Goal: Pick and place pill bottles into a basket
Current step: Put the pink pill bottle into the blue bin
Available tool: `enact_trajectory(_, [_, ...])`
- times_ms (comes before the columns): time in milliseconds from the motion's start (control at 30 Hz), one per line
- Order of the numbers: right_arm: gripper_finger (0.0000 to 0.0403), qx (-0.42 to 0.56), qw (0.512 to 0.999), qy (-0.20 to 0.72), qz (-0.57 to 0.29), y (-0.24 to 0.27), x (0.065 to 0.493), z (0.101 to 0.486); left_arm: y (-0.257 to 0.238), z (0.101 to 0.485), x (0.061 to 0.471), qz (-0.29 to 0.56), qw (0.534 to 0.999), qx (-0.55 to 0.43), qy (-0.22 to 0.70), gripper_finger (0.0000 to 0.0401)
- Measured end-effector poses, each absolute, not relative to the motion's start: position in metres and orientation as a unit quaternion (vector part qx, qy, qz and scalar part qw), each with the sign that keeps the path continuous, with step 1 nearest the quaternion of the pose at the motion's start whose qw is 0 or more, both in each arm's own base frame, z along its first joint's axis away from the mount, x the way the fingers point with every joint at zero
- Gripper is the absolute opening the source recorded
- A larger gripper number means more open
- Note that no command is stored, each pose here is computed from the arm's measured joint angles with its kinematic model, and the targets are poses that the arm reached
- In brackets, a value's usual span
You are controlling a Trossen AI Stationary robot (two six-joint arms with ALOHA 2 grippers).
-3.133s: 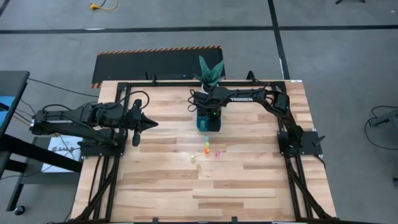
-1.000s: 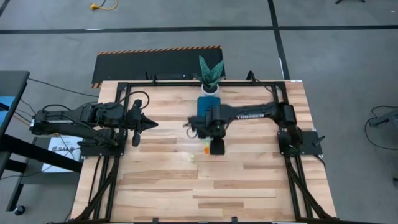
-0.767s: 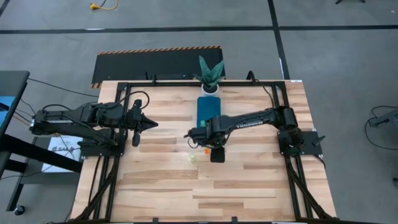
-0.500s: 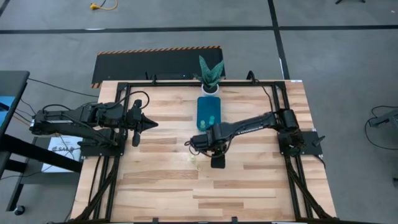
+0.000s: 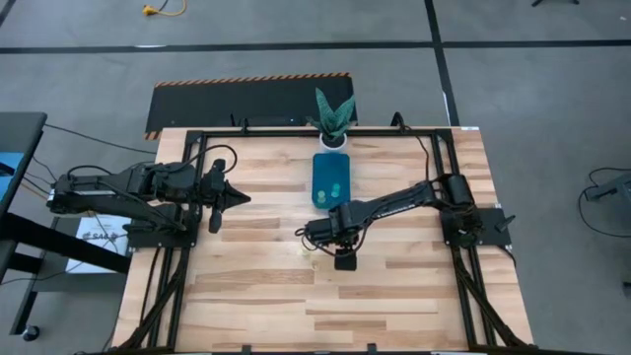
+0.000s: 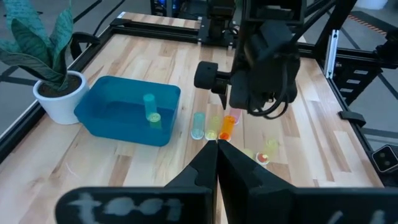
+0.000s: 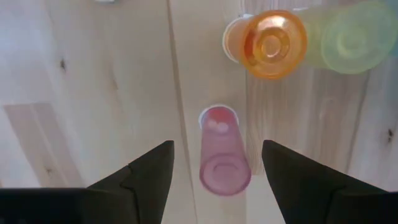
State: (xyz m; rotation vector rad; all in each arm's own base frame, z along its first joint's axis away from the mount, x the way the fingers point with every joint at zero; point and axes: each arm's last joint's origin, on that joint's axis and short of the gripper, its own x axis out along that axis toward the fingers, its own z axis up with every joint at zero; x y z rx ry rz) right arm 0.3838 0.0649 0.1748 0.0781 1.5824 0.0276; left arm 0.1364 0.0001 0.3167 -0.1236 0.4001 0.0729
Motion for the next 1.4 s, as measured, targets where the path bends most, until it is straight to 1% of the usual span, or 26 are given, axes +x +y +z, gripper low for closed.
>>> enact_trajectory(367, [0.0240, 0.033, 0.712, 0.701, 0.018, 0.064, 0.381, 0.155, 0.000, 0.317, 0.136, 0.037, 0.977, -0.064, 0.198, 0.0000])
enact_trajectory(667, [0.0239, 0.025, 0.715, 0.698, 0.008, 0.062, 0.381, 0.154, 0.000, 0.317, 0.136, 0.037, 0.977, -0.064, 0.198, 0.0000])
enact_trajectory(767, [0.0233, 0.022, 0.716, 0.698, 0.001, 0.060, 0.381, 0.154, 0.000, 0.317, 0.136, 0.037, 0.977, -0.064, 0.198, 0.0000])
enact_trajectory(900, [0.0210, 0.023, 0.716, 0.697, -0.003, 0.057, 0.381, 0.154, 0.000, 0.317, 0.136, 0.037, 0.977, -0.064, 0.198, 0.0000])
enact_trajectory(1267, [0.0113, 0.026, 0.713, 0.701, -0.004, 0.055, 0.381, 0.154, 0.000, 0.317, 0.136, 0.037, 0.977, -0.064, 0.198, 0.0000])
enact_trajectory(1400, [0.0089, 0.024, 0.707, 0.707, -0.004, 0.055, 0.379, 0.154, 0.000, 0.317, 0.136, 0.037, 0.977, -0.064, 0.198, 0.0000])
